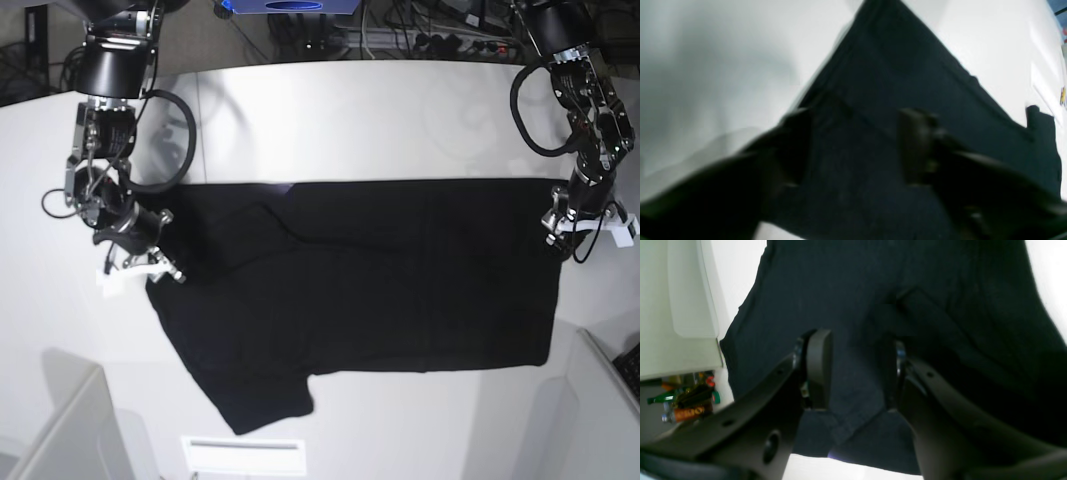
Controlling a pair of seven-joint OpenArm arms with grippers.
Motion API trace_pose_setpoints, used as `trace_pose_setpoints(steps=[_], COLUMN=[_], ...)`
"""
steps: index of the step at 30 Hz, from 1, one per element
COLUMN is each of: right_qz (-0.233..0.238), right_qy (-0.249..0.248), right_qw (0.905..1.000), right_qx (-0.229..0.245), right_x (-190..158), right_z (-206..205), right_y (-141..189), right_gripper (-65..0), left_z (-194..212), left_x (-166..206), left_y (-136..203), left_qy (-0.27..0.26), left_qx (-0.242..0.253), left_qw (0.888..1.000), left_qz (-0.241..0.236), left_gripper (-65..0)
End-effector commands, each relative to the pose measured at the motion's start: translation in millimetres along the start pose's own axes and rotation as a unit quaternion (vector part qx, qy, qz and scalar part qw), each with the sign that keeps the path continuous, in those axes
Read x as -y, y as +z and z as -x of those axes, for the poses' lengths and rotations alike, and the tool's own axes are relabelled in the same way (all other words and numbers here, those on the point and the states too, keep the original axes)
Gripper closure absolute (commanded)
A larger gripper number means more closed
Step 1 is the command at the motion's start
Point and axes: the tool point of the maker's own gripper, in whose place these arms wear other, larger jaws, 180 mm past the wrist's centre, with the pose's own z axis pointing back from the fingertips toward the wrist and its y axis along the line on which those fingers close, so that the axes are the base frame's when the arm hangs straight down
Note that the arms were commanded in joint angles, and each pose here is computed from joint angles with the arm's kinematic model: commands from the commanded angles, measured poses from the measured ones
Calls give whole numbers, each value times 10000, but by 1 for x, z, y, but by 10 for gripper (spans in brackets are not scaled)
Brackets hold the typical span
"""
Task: Fold the T-shirt properly
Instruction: 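Drag the shirt further with both grippers, lower the shoulder edge, release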
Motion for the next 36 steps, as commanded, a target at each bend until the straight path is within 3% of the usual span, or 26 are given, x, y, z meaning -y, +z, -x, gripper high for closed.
trace_pose_setpoints(steps=[1,5,8,11,15,21,29,36], right_qz=[-158,-154,191,690,1031,1270,1451,1640], right_qy=[110,203,-106,-532,-622,-794,-1085,-1297], right_qw=[9994,9970,9936,9867,9798,9779,9763,9725], right_qx=[290,737,1111,1372,1595,1461,1187,1025], right_x=[-12,-11,11,39,59,75,92,111], right_z=[-20,-27,-31,-27,-15,14,36,42], right_y=[6,20,43,67,91,101,87,75], right_gripper=[-230,-230,-230,-234,-246,-363,-365,-365], left_z=[-22,-32,-35,-42,-43,-13,23,53], left_x=[9,18,18,-10,-42,-69,-90,-81], left_y=[1,0,6,27,54,64,55,28], left_qy=[-45,-23,-46,157,402,435,832,1016], left_qx=[280,394,469,713,930,499,107,-345], left_qw=[9995,9990,9986,9973,9940,9951,9918,9905], left_qz=[124,231,239,-55,-414,-737,-967,-856], left_gripper=[-456,-494,-495,-495,-495,-502,-497,-495])
